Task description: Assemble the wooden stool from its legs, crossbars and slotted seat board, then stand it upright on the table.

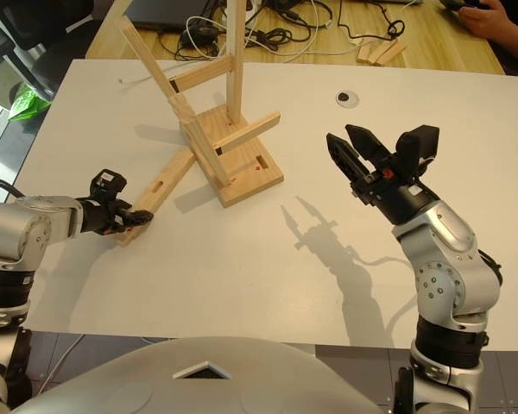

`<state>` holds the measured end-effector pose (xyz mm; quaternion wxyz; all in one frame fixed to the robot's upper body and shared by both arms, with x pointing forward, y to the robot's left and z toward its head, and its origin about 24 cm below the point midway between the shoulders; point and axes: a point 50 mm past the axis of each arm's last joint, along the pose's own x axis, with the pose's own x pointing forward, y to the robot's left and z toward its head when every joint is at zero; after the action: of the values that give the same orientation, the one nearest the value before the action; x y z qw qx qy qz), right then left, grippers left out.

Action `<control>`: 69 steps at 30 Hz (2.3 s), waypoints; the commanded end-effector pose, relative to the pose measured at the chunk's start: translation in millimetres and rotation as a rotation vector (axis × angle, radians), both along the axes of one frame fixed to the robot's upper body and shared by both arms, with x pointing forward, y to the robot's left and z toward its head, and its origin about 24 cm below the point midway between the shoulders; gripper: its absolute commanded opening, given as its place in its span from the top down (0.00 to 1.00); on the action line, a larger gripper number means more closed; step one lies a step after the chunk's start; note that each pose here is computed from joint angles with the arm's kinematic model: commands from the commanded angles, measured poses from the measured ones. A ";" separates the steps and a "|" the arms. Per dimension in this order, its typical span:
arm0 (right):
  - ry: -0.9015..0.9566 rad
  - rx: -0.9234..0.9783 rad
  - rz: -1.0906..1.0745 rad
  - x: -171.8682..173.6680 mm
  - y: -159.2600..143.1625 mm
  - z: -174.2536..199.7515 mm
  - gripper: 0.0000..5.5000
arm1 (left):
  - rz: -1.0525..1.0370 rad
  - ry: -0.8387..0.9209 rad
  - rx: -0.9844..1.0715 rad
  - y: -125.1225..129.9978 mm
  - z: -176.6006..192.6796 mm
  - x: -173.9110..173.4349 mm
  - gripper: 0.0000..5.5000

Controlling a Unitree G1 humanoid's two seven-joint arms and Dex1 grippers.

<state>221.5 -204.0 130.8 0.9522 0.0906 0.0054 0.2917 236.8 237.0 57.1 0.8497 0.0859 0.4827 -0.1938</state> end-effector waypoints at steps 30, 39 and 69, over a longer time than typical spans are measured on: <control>-0.178 0.507 0.187 49.1 49.3 90.2 0.64 | -0.392 -1.546 -0.080 -101.8 224.0 81.5 0.62; -0.180 0.603 0.279 48.7 63.0 100.3 0.48 | -0.594 -1.369 -0.327 -160.4 193.7 60.3 0.62; -0.196 0.650 0.352 50.3 48.8 115.5 0.72 | -0.725 -1.223 -0.295 -166.5 159.8 42.6 0.62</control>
<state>273.0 -161.6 252.2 0.8048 0.3611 -0.1823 0.4343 282.3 76.1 211.7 0.8581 0.2186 -0.1552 -0.4380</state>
